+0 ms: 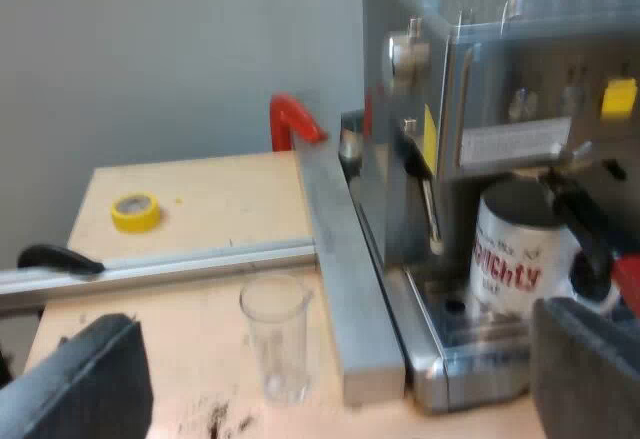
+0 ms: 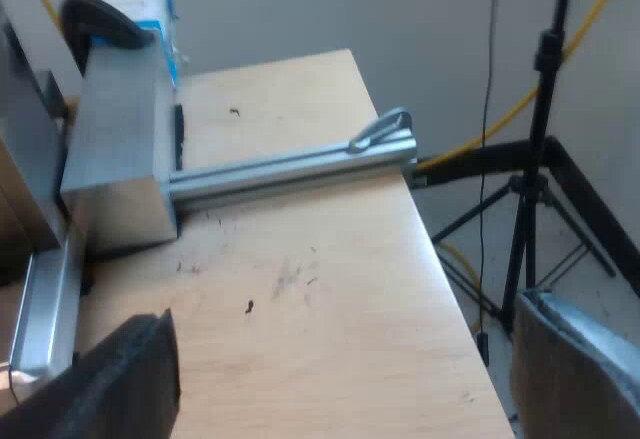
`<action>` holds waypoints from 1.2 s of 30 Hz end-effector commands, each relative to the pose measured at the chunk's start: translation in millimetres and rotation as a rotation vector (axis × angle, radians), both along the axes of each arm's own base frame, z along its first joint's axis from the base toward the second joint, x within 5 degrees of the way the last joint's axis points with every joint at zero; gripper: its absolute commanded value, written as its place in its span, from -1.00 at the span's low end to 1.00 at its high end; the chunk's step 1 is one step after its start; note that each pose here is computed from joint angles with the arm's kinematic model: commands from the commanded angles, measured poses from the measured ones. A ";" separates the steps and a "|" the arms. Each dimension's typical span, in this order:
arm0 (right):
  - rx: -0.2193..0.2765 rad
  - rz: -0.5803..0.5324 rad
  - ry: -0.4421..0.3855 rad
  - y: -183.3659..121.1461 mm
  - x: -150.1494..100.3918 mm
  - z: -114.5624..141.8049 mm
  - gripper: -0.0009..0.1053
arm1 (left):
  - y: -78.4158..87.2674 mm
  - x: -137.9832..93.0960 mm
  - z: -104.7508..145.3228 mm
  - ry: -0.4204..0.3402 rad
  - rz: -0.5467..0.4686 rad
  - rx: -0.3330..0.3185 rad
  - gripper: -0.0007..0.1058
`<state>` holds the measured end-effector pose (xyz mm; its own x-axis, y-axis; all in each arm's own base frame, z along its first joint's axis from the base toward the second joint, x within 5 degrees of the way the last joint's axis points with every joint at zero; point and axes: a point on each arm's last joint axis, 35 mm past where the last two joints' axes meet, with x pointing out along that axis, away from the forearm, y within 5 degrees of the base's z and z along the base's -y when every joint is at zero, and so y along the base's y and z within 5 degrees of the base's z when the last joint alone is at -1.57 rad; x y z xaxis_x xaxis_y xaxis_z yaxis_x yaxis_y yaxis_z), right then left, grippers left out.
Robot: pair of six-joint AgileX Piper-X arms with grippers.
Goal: Place mug into machine
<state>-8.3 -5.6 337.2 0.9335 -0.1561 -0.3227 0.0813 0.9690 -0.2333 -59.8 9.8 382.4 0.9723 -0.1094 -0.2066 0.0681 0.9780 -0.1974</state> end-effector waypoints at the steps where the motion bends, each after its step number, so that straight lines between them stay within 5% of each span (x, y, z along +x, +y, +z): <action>1: -0.012 0.001 -0.003 -0.1 7.4 -3.1 0.34 | -0.8 8.7 -1.3 0.018 0.018 0.013 0.48; 8: 0.019 0.089 -0.022 3.2 30.3 -22.3 0.34 | -5.5 41.4 -19.5 0.005 0.018 0.011 0.48; 16: 0.027 0.095 0.107 3.6 47.4 -62.5 0.34 | -11.8 86.0 -64.2 0.045 0.018 0.017 0.48; 26: 0.029 0.094 0.207 3.6 56.0 -93.4 0.34 | -13.2 95.9 -87.8 0.127 0.018 0.030 0.48; 36: 0.029 0.094 0.205 3.6 58.4 -97.2 0.34 | -13.5 97.7 -97.2 0.172 0.016 0.036 0.48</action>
